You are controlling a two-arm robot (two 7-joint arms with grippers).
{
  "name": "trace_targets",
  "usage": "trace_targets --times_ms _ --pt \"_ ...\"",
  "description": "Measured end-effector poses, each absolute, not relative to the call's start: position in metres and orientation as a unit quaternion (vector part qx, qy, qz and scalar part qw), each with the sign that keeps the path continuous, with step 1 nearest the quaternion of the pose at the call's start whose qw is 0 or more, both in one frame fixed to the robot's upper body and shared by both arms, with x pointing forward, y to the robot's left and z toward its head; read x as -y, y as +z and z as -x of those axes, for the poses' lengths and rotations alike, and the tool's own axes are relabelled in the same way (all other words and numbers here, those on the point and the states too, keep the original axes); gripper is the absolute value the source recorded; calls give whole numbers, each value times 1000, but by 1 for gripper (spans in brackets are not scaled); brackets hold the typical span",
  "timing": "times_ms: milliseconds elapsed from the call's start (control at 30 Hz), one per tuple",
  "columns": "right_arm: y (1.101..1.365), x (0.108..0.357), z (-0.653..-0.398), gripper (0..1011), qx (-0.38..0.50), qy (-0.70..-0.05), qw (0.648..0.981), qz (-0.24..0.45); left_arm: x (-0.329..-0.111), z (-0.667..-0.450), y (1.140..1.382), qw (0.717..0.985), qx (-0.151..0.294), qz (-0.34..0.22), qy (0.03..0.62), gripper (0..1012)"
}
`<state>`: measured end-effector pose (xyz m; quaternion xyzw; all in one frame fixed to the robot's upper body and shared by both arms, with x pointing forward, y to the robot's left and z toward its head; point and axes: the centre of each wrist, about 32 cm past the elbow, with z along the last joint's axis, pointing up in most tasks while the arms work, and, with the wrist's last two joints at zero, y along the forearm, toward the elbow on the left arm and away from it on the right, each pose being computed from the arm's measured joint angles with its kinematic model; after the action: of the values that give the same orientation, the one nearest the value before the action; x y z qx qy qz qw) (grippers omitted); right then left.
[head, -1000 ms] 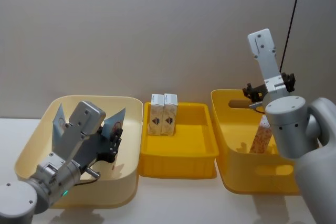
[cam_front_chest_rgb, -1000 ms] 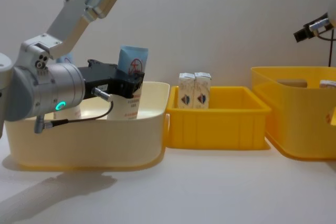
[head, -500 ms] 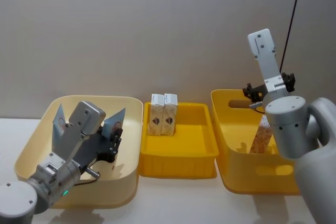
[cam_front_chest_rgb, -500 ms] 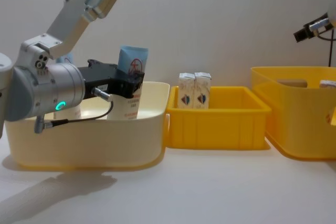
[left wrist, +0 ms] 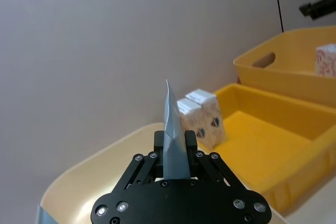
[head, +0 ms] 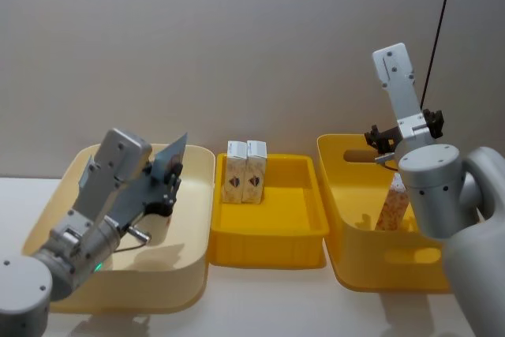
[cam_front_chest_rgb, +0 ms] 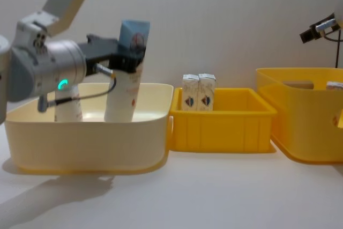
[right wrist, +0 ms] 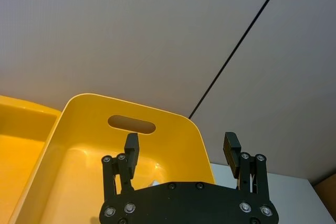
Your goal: Bimanual collaborative sorting of washing and personal care products
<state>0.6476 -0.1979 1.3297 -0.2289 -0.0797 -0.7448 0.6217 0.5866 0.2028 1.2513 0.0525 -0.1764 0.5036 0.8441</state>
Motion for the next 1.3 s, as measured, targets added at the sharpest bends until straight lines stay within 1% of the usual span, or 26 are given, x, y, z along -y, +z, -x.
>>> trace_targets --times_ms 367,600,767,933,1033,1133,1167,1300 --pt "1330 198 -648 1001 80 -745 622 229 -200 -593 1286 834 228 0 503 222" --pt "1329 197 -647 1001 85 -737 629 231 -199 -600 1314 827 266 39 494 222" --pt "1330 196 -646 1001 96 -723 644 230 -197 -606 1336 822 295 68 483 222" --pt "1329 196 -643 1001 108 -704 664 229 -196 -611 1348 819 308 89 476 221" --pt "1329 196 -641 1001 113 -693 674 228 -196 -612 1350 818 310 95 475 222" --pt "1330 196 -638 1001 120 -675 692 225 -196 -613 1352 817 310 101 475 222" --pt "1330 196 -638 1001 120 -675 692 225 -196 -614 1352 817 310 104 475 222" --pt "1330 197 -635 1001 127 -652 714 221 -196 -614 1352 817 308 109 476 221"
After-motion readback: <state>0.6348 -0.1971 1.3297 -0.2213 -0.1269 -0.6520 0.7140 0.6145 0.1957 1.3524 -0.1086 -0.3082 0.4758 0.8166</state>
